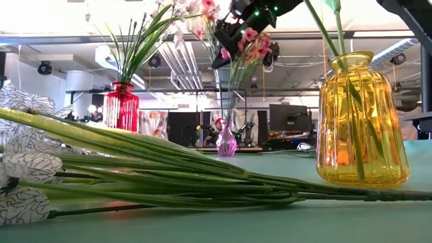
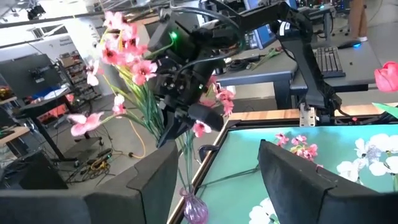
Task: Sort flowers into vase by color
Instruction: Put the left pink flower into the purple flower vase
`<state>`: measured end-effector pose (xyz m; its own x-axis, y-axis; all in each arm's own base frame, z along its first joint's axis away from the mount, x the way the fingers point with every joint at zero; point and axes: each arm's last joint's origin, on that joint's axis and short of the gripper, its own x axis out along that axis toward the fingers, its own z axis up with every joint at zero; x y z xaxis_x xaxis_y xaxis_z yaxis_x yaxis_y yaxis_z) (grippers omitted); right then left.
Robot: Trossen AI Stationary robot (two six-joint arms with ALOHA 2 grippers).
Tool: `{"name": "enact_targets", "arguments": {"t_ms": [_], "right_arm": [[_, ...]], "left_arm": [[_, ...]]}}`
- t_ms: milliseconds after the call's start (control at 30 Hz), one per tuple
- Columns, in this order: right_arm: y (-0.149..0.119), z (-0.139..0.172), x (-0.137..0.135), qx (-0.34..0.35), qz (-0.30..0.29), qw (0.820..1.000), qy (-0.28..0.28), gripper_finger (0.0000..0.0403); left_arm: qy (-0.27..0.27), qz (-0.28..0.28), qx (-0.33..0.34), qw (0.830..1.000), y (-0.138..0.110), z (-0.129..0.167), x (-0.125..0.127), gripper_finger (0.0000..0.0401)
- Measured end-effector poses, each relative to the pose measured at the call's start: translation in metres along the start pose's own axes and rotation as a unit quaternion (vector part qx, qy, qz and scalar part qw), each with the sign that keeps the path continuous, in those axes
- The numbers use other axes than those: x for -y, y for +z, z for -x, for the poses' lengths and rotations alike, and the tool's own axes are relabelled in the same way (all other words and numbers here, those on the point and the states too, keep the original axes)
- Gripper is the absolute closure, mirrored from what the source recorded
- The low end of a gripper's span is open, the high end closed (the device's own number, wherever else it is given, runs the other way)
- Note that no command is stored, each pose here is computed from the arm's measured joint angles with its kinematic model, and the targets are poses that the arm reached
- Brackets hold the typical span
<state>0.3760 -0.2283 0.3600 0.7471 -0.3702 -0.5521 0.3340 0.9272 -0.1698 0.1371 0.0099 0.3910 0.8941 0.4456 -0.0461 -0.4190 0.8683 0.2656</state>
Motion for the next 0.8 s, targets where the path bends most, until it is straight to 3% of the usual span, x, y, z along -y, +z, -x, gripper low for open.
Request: {"name": "enact_targets", "arguments": {"t_ms": [800], "right_arm": [[-0.011,-0.011,0.001,-0.005,-0.003,1.000,-0.013,0.0390]], "left_arm": [[0.000,-0.001,0.000,1.000,0.000,0.000,0.000,0.0194]]}}
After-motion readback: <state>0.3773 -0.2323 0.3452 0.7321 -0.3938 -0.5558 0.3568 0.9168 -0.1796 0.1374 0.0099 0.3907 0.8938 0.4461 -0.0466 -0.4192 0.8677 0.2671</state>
